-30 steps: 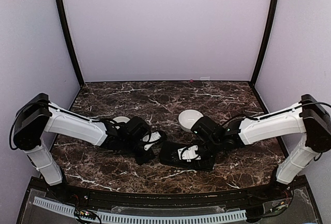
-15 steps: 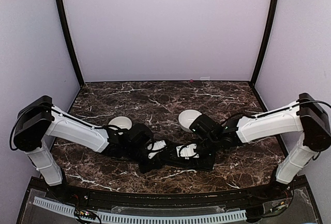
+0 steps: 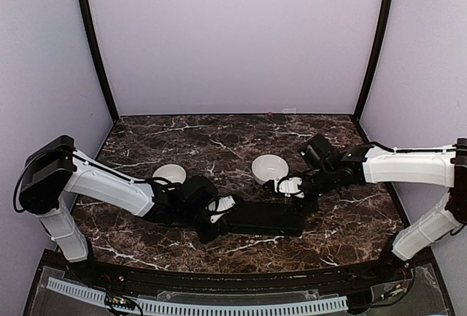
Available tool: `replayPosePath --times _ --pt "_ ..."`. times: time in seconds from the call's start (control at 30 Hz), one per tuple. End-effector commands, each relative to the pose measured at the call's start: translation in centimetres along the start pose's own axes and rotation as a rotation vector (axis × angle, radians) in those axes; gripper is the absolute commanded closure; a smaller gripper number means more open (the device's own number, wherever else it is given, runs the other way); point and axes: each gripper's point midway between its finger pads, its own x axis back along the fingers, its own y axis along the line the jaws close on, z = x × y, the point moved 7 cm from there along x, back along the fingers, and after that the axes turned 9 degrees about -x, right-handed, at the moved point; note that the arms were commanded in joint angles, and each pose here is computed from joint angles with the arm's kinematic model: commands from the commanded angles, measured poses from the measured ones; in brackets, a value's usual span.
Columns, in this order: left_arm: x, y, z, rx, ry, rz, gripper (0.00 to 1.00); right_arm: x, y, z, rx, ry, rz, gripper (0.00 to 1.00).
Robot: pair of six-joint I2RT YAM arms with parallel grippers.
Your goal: Sort the hair-cutting tools
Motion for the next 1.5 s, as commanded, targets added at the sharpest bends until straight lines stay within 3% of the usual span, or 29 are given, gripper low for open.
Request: replayPosePath --times 0.0,0.27,0.7,0.9,1.13,1.27,1.33,1.47 --pt "1.3 2.3 -0.1 0.036 0.011 -0.110 1.00 -0.1 0.1 1.2 -0.026 0.009 -0.019 0.41" --pt "1.3 4.4 -0.2 0.036 0.050 -0.184 1.00 -2.6 0.1 3.5 -0.064 0.109 -0.023 0.47" --pt "0.2 6.9 -0.1 0.082 0.064 -0.209 1.00 -3.1 6.6 -1.6 0.016 0.107 -0.352 0.49" --pt "-0.3 7.5 -0.1 0.073 0.069 -0.210 1.00 -0.7 4.6 -1.7 0.055 0.095 -0.224 0.47" --pt "-0.6 7.7 -0.1 0.078 0.059 -0.205 1.00 1.6 4.5 2.5 0.336 0.053 -0.038 0.24" --pt "-1.2 7.8 -0.1 0.086 0.067 -0.196 1.00 -0.2 4.4 3.5 0.404 0.132 -0.053 0.19" --pt "-1.3 7.8 -0.2 0.086 0.064 -0.194 1.00 -1.1 4.3 3.6 0.408 0.167 -0.064 0.02" --pt "-1.2 7.7 -0.1 0.068 0.073 -0.184 1.00 -3.0 4.0 3.2 0.416 0.158 0.014 0.01"
